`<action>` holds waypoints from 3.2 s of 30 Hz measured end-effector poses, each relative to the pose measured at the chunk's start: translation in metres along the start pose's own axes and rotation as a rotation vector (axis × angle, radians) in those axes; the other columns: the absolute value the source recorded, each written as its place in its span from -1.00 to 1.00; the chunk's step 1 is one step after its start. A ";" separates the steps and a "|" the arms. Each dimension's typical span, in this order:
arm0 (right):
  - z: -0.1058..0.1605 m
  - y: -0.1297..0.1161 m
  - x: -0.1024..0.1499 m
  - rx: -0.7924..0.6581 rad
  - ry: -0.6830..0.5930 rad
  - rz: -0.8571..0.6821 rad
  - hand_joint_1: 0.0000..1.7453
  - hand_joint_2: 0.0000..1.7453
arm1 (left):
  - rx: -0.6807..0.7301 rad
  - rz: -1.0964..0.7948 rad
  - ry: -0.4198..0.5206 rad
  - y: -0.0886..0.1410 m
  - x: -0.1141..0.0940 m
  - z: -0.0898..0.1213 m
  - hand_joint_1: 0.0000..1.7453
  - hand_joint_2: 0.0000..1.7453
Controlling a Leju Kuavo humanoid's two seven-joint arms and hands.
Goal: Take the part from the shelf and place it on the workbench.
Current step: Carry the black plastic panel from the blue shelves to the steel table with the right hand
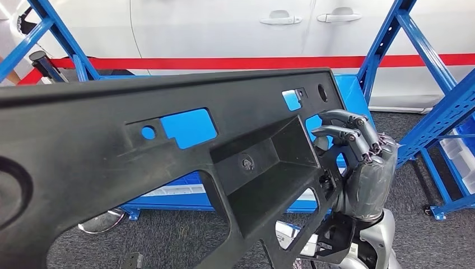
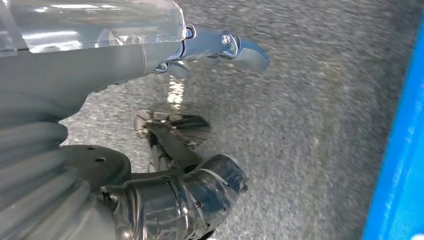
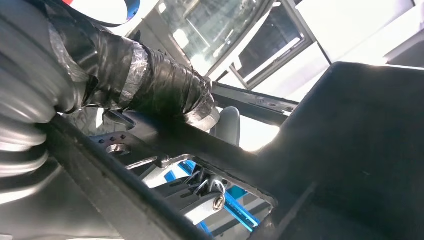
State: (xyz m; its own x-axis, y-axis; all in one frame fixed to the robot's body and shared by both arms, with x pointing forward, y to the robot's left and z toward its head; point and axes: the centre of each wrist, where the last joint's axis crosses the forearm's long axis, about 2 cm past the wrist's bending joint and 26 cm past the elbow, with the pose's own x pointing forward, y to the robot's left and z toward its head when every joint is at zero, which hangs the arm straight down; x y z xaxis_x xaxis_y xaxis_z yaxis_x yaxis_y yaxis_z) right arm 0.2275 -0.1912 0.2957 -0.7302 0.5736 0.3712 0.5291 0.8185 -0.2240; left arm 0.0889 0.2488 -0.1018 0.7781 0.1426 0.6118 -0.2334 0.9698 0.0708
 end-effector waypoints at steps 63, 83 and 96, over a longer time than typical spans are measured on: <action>0.010 -0.001 -0.005 0.038 0.057 -0.197 1.00 1.00 | 0.016 0.028 -0.004 0.000 0.002 -0.001 -1.00 1.00; 0.006 -0.002 -0.005 0.034 0.046 -0.173 1.00 1.00 | 0.010 0.037 0.006 -0.002 0.002 0.000 -1.00 1.00; 0.004 -0.001 -0.005 0.031 0.041 -0.174 1.00 1.00 | 0.015 0.044 -0.001 -0.001 0.006 -0.003 -1.00 1.00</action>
State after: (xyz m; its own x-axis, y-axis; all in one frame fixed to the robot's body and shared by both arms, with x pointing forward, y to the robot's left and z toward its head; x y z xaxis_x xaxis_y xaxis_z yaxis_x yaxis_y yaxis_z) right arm 0.2288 -0.1951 0.2909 -0.7907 0.4219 0.4436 0.3820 0.9063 -0.1809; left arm 0.0957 0.2489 -0.1005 0.7665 0.1851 0.6150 -0.2762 0.9595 0.0555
